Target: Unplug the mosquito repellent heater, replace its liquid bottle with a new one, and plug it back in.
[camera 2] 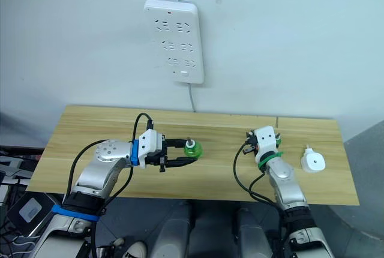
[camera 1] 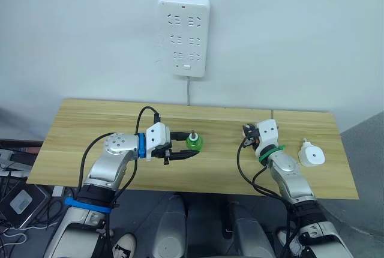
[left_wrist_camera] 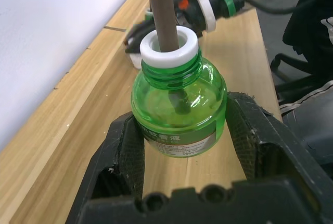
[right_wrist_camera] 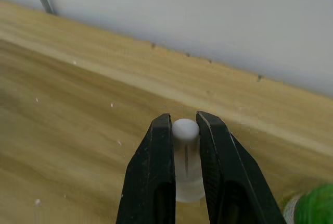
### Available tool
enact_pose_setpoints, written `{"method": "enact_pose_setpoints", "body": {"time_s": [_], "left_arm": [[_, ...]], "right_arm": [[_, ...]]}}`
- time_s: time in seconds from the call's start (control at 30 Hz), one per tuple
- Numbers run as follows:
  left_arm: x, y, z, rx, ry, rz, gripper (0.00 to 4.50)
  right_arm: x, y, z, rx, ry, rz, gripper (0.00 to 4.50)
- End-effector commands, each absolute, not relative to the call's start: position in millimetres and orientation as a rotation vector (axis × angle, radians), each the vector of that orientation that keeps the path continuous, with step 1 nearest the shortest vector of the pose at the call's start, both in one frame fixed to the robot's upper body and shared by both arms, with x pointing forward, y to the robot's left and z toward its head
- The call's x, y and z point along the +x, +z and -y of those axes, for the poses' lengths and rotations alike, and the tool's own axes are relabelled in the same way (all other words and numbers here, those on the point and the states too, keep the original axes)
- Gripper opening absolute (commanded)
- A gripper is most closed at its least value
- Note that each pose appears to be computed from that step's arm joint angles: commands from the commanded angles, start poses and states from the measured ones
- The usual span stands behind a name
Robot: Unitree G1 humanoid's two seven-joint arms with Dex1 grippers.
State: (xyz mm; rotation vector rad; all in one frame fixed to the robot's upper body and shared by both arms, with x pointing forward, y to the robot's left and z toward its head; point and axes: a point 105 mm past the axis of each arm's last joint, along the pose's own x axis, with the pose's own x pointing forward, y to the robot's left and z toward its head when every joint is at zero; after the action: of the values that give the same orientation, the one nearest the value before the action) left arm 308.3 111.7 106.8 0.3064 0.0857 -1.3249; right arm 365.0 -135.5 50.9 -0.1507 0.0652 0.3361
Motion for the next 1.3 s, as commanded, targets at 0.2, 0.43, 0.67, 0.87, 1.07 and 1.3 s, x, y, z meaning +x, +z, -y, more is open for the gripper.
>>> {"method": "enact_pose_setpoints", "body": {"time_s": [0.2, 0.43, 0.67, 0.87, 1.07, 1.3], "left_arm": [[307.0, 117.5, -107.4, 0.297, -1.330, -0.038, 2.20], [308.2, 116.9, -104.5, 0.293, -1.339, -0.035, 2.20], [310.0, 121.6, -100.6, 0.324, -1.378, 0.010, 2.20], [309.4, 126.2, -93.2, 0.353, -1.424, 0.052, 2.20], [305.8, 126.1, -88.3, 0.346, -1.445, 0.059, 2.20], [304.5, 130.9, -80.8, 0.316, -1.459, 0.076, 2.20]], "right_arm": [[362.4, 61.1, 136.3, -0.154, 0.348, 0.003, 1.96], [341.7, 95.8, 131.7, -0.202, 0.498, 0.083, 4.47], [263.5, 130.9, 88.6, -0.150, 1.068, -0.022, 4.09], [250.9, 156.6, 65.9, -0.125, 1.187, -0.039, 3.28], [260.6, 165.4, 49.8, -0.124, 1.191, -0.009, 3.28], [264.8, 161.6, 33.9, -0.163, 1.215, 0.018, 3.28]]}}
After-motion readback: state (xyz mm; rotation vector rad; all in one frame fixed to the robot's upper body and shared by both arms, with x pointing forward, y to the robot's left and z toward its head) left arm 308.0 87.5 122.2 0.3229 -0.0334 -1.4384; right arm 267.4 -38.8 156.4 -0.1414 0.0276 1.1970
